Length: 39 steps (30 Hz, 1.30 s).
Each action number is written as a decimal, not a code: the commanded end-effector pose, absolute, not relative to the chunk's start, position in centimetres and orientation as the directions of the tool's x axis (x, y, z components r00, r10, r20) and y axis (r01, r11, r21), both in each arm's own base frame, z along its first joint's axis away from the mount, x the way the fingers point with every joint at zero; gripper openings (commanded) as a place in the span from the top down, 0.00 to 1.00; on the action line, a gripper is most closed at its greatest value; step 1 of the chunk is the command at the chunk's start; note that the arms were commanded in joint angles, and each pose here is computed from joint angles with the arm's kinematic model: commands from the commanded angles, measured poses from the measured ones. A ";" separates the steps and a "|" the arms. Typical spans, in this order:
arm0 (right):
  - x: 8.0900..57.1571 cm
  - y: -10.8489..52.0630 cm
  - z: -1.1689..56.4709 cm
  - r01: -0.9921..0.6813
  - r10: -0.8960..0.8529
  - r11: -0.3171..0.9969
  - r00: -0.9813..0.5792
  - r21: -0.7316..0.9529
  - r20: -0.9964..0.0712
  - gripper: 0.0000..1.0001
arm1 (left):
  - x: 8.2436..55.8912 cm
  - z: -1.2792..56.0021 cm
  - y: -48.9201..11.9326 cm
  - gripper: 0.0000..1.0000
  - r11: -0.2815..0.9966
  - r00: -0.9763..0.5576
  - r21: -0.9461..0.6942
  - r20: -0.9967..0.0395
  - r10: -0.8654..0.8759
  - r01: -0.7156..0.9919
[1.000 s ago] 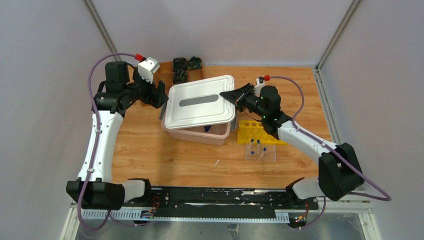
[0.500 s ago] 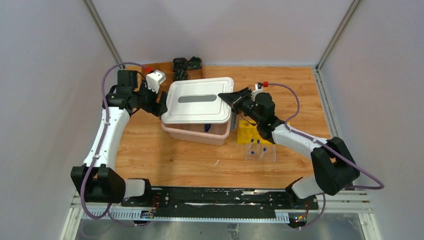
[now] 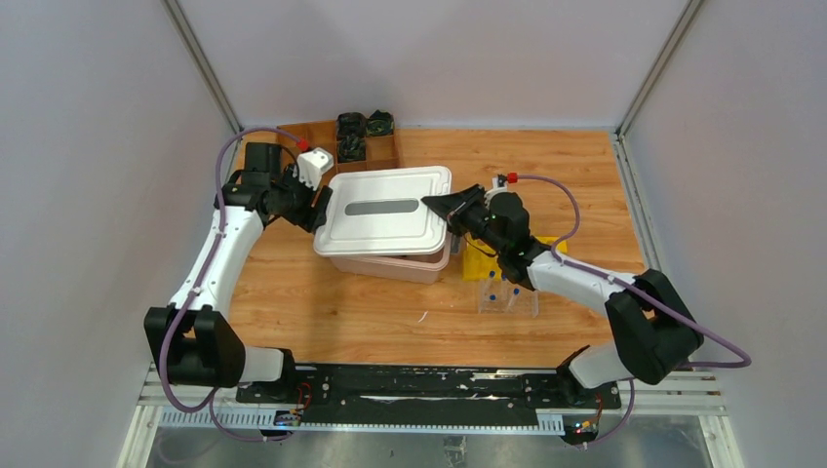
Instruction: Organize the chemistry lab equipment
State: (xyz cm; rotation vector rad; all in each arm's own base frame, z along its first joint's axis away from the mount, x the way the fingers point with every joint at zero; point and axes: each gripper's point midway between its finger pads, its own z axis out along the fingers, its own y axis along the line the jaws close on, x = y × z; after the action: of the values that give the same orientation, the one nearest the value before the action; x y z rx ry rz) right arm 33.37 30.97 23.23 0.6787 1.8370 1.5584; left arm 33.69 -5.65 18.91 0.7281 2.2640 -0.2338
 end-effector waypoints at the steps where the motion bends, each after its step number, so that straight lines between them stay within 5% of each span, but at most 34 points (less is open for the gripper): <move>1: 33.2 29.8 25.0 -0.060 0.770 0.192 -0.609 0.980 -0.188 0.98 | 34.2 17.9 -5.1 0.35 0.808 -0.545 0.131 -0.675 0.497 0.575; 4: 33.5 29.5 25.4 -0.080 0.772 0.234 -0.590 0.969 -0.236 0.92 | 34.5 17.9 -5.1 0.35 0.810 -0.539 0.136 -0.682 0.494 0.570; 10: 32.7 28.4 23.4 0.039 0.696 0.483 -0.623 0.875 -0.357 0.60 | 35.5 19.1 -5.3 0.36 0.815 -0.519 0.149 -0.705 0.484 0.560; 16: 32.1 25.5 23.2 0.120 0.634 0.659 -0.619 0.742 -0.463 0.41 | 35.2 18.0 -5.9 0.37 0.802 -0.523 0.140 -0.691 0.499 0.580; 39: 30.9 22.5 21.9 0.050 0.293 0.916 -0.762 0.398 -0.577 0.15 | 34.5 22.5 -9.2 0.33 0.758 -0.451 0.061 -0.772 0.449 0.650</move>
State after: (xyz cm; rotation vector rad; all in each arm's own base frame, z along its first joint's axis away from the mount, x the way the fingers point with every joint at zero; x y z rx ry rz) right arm 31.52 23.89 22.38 0.3667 2.3195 0.6139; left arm 34.83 -7.33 20.49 0.8018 2.1758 -0.2313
